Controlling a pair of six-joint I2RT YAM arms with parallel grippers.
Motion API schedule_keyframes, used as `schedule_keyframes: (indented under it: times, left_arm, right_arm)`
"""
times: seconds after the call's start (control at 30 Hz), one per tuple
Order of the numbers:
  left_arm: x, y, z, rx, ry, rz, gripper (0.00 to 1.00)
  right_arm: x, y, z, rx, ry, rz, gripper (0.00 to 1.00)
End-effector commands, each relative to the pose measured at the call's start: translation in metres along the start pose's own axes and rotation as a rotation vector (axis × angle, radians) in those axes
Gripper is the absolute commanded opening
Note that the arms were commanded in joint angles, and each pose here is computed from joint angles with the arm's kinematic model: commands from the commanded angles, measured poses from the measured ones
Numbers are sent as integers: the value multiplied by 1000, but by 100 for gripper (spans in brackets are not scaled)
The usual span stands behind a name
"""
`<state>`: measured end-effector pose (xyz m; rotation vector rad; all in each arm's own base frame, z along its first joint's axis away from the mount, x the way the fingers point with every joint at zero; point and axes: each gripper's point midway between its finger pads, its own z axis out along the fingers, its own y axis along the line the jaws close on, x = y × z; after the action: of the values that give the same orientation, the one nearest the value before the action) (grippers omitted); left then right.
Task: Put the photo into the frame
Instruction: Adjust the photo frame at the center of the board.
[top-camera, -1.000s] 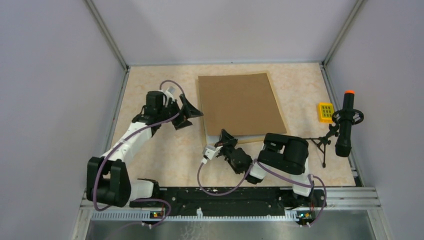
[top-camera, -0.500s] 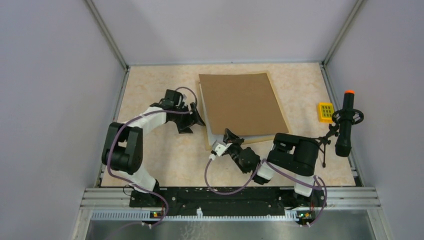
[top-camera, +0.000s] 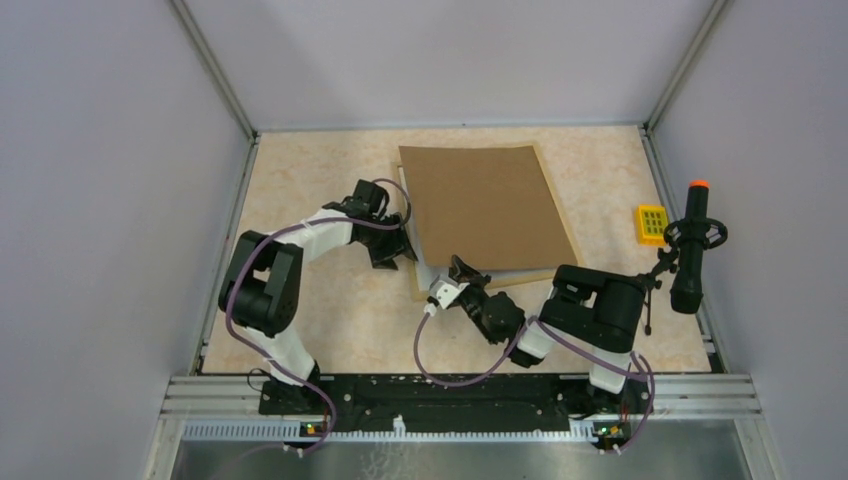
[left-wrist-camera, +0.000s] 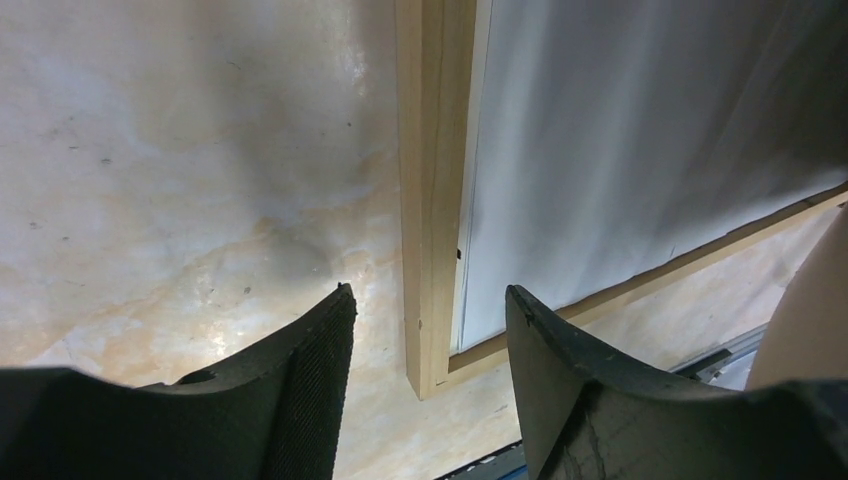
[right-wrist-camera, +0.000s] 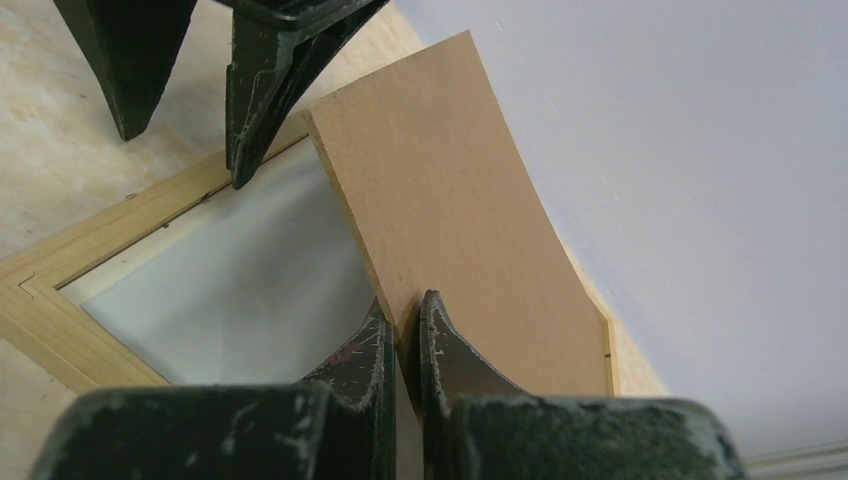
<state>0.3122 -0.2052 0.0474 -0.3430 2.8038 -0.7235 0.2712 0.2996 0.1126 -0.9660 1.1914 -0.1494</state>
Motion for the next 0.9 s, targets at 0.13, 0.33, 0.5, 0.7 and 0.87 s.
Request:
schedule_keyframes:
  times: [0.13, 0.33, 0.5, 0.7, 0.87]
  left_arm:
    - [1, -2, 14, -41, -11, -12, 52]
    - [4, 6, 21, -75, -17, -13, 49]
    - [2, 7, 26, -103, -25, 6, 51]
    - [3, 14, 30, -144, -28, 13, 49]
    - [0, 22, 31, -191, -35, 26, 42]
  right_arm:
    - [-34, -33, 2, 131, -155, 381, 0]
    - [-35, -32, 1, 126, -163, 394, 0]
    - [-34, -32, 1, 125, -159, 390, 0]
    - [-34, -32, 0, 122, -161, 395, 0]
    - [-33, -31, 0, 120, -157, 395, 0]
